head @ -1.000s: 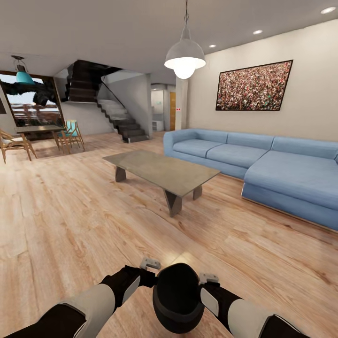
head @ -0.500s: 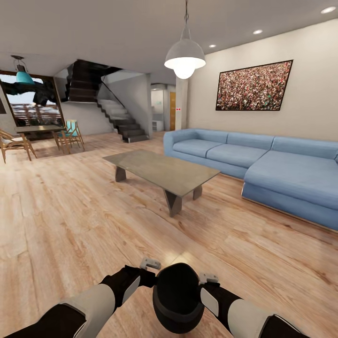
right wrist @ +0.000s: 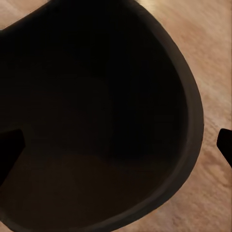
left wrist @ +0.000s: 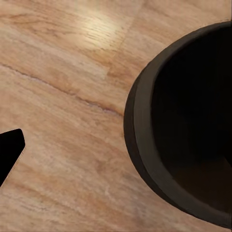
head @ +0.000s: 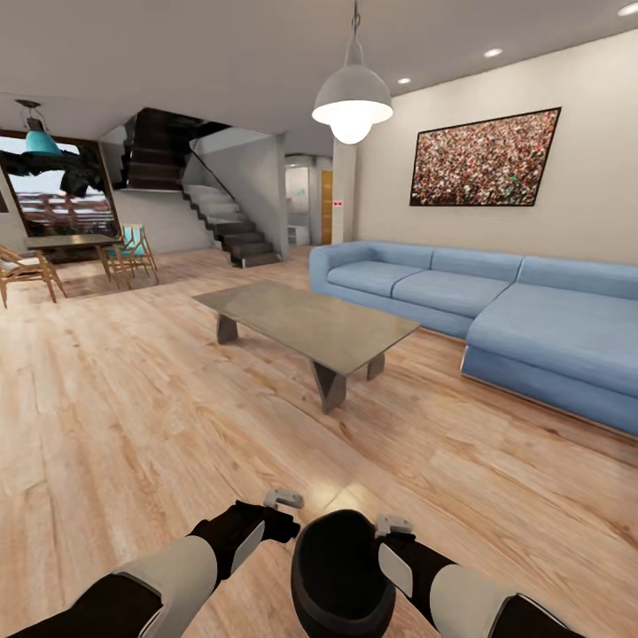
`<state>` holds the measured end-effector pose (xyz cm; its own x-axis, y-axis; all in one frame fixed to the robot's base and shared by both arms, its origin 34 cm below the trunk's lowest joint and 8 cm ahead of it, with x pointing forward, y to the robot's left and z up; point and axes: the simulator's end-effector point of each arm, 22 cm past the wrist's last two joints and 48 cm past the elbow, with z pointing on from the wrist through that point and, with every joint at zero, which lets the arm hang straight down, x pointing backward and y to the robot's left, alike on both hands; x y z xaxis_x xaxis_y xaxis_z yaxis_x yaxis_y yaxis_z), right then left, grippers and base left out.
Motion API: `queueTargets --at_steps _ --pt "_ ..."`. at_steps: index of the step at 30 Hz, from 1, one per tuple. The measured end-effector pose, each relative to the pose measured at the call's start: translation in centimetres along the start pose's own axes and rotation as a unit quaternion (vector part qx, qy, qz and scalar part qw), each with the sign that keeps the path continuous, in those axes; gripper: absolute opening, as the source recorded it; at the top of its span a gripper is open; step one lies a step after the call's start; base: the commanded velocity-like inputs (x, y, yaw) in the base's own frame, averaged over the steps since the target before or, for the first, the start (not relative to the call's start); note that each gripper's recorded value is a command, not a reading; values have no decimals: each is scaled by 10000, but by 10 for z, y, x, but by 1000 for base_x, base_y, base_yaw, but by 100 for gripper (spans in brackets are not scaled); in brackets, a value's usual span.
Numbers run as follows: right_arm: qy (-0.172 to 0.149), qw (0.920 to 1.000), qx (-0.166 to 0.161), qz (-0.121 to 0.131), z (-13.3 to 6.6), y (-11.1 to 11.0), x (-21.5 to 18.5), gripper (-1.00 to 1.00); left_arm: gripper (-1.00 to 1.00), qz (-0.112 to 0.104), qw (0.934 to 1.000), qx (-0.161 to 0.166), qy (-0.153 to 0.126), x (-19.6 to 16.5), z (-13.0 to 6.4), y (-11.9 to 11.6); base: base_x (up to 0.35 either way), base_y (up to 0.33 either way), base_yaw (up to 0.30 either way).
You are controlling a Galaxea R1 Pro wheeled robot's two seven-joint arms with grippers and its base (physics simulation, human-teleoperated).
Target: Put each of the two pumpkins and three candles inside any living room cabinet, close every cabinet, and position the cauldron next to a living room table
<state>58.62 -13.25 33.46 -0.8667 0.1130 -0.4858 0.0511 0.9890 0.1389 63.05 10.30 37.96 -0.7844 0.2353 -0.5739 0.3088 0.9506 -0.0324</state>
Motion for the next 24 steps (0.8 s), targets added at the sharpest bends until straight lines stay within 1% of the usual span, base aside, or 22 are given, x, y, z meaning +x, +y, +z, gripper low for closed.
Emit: queueTargets --at_steps 4,8,12,24 --pt "1 10000 2 1 0 0 0 100 100 1 10000 4 -1 0 0 -1 31 5 -77" --pt "1 10000 6 1 0 0 0 100 100 2 10000 7 -2 0 0 -1 41 14 -216" --pt "0 10000 8 2 0 0 0 100 100 2 10000 6 -3 0 0 -1 152 92 -182" --pt "4 10000 10 1 0 -1 0 100 100 3 10000 29 -5 -1 0 -4 19 12 -15"
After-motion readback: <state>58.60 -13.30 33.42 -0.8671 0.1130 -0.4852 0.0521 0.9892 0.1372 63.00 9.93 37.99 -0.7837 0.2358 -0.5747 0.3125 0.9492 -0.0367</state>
